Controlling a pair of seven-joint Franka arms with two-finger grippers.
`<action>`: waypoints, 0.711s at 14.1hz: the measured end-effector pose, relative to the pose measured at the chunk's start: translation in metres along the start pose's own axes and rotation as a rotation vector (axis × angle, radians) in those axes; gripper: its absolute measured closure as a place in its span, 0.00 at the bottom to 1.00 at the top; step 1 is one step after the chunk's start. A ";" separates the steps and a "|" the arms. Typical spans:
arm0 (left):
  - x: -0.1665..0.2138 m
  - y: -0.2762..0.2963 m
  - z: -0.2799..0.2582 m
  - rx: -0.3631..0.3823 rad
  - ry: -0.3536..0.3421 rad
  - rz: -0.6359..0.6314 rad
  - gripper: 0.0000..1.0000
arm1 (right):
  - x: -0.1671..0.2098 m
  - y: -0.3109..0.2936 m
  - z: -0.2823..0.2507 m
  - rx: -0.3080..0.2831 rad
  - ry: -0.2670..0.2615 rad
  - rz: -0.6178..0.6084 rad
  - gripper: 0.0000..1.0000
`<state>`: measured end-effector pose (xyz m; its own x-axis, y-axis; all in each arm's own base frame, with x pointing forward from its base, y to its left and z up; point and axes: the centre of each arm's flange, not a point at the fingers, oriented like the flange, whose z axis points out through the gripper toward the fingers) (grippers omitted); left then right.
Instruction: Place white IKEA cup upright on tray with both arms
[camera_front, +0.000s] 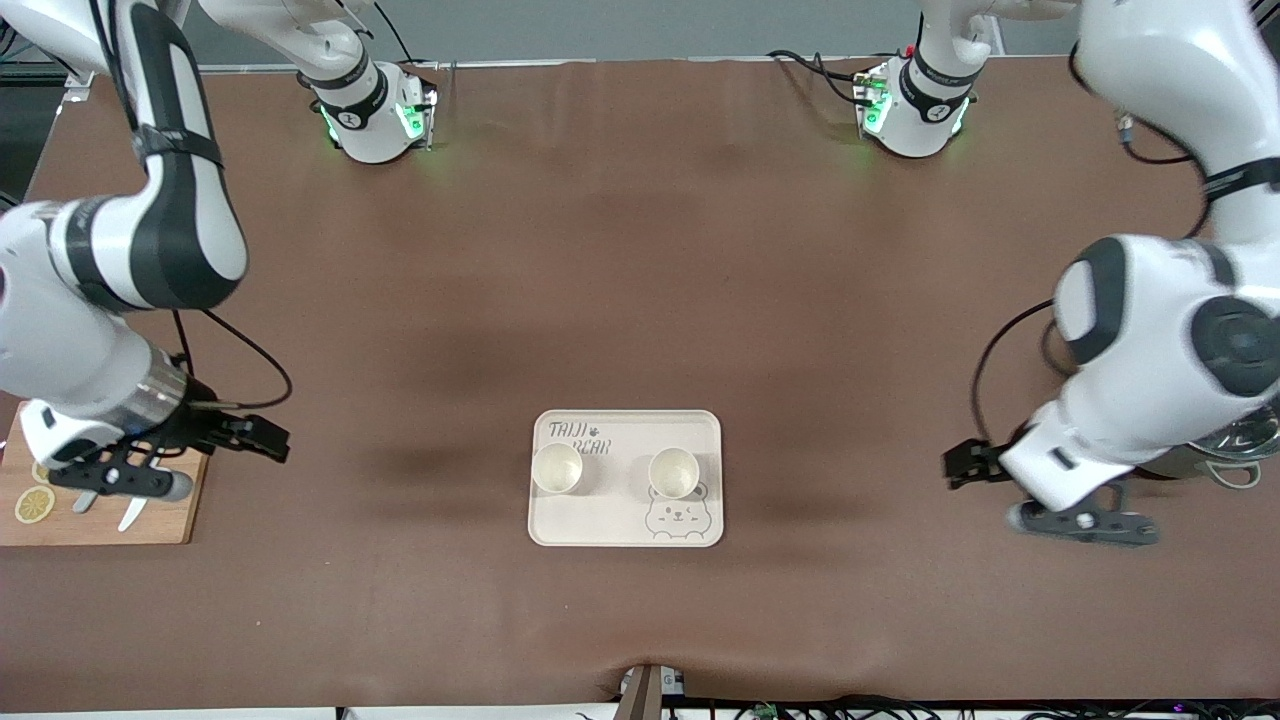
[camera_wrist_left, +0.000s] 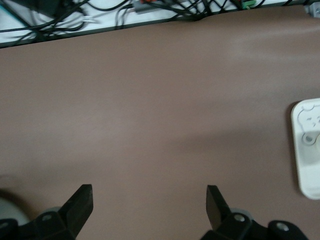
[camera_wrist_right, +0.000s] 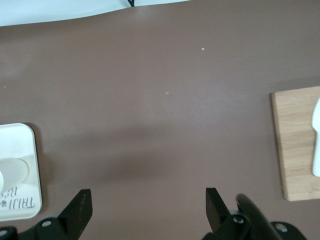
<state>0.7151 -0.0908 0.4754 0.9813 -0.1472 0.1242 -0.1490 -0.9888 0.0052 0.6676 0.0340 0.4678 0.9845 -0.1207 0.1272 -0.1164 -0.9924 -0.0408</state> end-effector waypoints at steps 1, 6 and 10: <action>-0.007 -0.014 -0.021 -0.001 -0.010 -0.002 0.00 | -0.008 0.012 -0.010 0.004 0.003 0.004 0.00; -0.053 -0.031 -0.118 -0.013 -0.064 -0.019 0.00 | -0.053 0.051 -0.067 0.027 0.016 -0.007 0.00; -0.083 -0.028 -0.156 -0.022 -0.096 -0.011 0.00 | -0.078 0.065 -0.102 0.036 -0.039 -0.009 0.00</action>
<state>0.6192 -0.0472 0.6195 0.9899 -0.1385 0.0288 -0.1393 -0.9899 0.0280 0.5694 -0.0239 0.5566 0.9899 -0.1101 0.0888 -0.1036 -0.9918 -0.0752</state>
